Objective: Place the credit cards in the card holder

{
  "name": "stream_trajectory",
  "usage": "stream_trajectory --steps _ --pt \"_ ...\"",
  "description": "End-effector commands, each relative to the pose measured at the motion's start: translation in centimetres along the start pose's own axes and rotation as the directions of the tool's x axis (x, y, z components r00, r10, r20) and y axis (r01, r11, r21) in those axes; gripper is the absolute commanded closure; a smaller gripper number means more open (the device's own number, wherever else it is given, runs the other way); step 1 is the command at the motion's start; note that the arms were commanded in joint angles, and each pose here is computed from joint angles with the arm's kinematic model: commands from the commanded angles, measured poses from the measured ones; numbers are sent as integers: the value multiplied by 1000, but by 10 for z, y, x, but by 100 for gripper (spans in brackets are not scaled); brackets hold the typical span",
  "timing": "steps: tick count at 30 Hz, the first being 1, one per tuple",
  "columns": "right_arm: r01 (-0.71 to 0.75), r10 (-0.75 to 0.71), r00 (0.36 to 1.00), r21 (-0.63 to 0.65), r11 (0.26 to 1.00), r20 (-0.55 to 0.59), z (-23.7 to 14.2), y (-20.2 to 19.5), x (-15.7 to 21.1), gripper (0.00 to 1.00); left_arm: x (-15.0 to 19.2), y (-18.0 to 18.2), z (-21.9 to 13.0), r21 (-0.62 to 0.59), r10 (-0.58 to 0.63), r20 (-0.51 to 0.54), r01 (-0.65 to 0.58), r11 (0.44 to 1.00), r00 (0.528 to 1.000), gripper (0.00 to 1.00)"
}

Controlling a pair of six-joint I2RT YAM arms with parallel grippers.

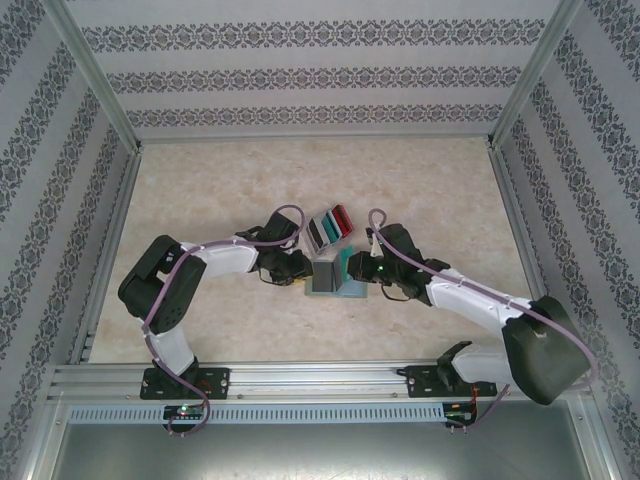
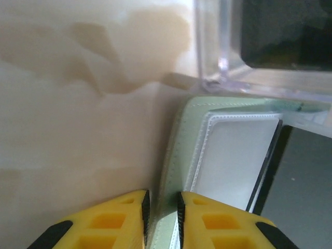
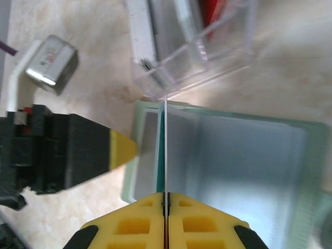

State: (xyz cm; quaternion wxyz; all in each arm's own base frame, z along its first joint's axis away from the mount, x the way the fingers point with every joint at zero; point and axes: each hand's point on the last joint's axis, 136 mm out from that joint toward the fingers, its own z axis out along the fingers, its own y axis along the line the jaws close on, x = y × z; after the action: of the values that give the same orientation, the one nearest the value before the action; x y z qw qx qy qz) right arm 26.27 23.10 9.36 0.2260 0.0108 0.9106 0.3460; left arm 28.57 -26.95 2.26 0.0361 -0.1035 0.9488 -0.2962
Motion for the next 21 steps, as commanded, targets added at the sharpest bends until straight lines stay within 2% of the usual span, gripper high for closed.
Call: stream_trajectory --steps 1,6,9,21 --pt "6 -7 1000 -63 998 -6 7 21 -3 93 19 -12 11 40 26 -47 -24 999 999 76" --pt "-32 31 998 7 999 49 4 0 -2 94 17 4 -4 -34 -1 32 2 999 999 74" --pt "-45 45 997 4 999 65 1 -7 -2 94 17 19 -13 -83 -20 83 27 996 996 70" --pt "-10 4 997 -83 996 -72 15 -28 12 95 10 -19 -9 62 35 64 -39 997 997 54"
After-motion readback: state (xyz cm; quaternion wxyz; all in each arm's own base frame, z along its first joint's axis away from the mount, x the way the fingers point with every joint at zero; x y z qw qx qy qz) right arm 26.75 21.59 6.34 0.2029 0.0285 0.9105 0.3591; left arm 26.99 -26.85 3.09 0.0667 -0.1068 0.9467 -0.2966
